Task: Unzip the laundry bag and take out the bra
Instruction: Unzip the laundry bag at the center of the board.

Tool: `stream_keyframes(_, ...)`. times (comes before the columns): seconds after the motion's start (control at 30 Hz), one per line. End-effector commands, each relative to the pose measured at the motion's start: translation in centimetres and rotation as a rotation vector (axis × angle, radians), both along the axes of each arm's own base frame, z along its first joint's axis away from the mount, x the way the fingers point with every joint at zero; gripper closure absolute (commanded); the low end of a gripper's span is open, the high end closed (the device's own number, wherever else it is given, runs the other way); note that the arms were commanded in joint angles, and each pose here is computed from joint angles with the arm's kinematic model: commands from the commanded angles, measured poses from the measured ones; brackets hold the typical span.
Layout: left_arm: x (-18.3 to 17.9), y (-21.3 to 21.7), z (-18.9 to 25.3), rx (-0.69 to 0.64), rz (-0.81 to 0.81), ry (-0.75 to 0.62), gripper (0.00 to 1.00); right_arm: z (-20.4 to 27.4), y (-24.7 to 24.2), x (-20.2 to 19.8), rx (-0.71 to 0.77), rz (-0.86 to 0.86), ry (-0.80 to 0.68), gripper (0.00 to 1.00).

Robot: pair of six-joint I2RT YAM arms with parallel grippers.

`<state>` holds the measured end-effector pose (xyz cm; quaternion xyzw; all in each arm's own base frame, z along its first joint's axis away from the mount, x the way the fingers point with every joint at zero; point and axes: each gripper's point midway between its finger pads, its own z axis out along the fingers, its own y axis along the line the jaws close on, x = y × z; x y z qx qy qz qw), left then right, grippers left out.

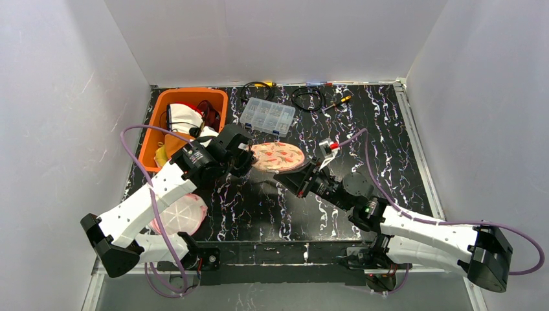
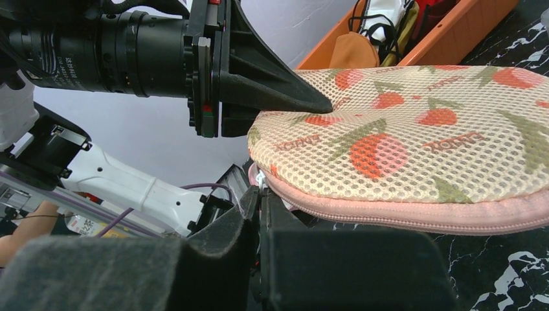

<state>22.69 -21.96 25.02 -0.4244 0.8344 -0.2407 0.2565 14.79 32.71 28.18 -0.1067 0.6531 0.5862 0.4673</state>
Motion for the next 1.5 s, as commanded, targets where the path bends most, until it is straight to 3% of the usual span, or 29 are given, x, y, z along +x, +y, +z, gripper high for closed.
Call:
stream_keyframes(0.0, -0.3, 0.9, 0.7, -0.002, 0.016, -0.022, 1.00, 1.9, -0.5, 0.0, 0.066, -0.013, -0.038, 0.90)
stream_keyframes(0.1, -0.4, 1.0, 0.6, 0.000, 0.016, -0.020, 1.00, 1.4, -0.8, -0.1, 0.038, -0.018, -0.036, 0.99)
stream_keyframes(0.6, -0.1, 0.0, -0.9, 0.015, -0.068, -0.054, 1.00, -3.1, -3.9, 0.7, -0.255, -0.117, -0.033, 0.99)
stream_keyframes(0.83, 0.9, -3.9, -2.5, 0.097, -0.425, -0.209, 1.00, -7.5, -5.8, 0.0, -0.498, -0.076, -0.086, 0.99)
stream_keyframes(0.93, 0.4, -6.4, -4.3, 0.092, -0.656, -0.321, 1.00, -9.7, -7.0, -0.7, -0.581, -0.054, -0.081, 0.99)
stream_keyframes(1.1, -0.1, -9.1, -6.0, 0.084, -0.891, -0.489, 1.00, -11.8, -8.3, -2.0, -0.599, -0.021, -0.058, 0.99)
stream_keyframes(1.23, 0.0, -9.4, -9.8, 0.149, -0.973, -0.465, 1.00, -14.3, -8.7, -2.6, -0.608, -0.006, -0.010, 0.99)
stream_keyframes(1.33, -0.4, -9.5, -12.8, 0.127, -0.967, -0.382, 0.86, -15.9, -8.6, -2.9, -0.610, 0.001, 0.031, 0.99)
stream_keyframes(1.47, -1.3, -9.2, -14.8, 0.085, -0.927, -0.291, 0.46, -16.7, -8.4, -2.9, -0.585, -0.010, 0.070, 0.99)
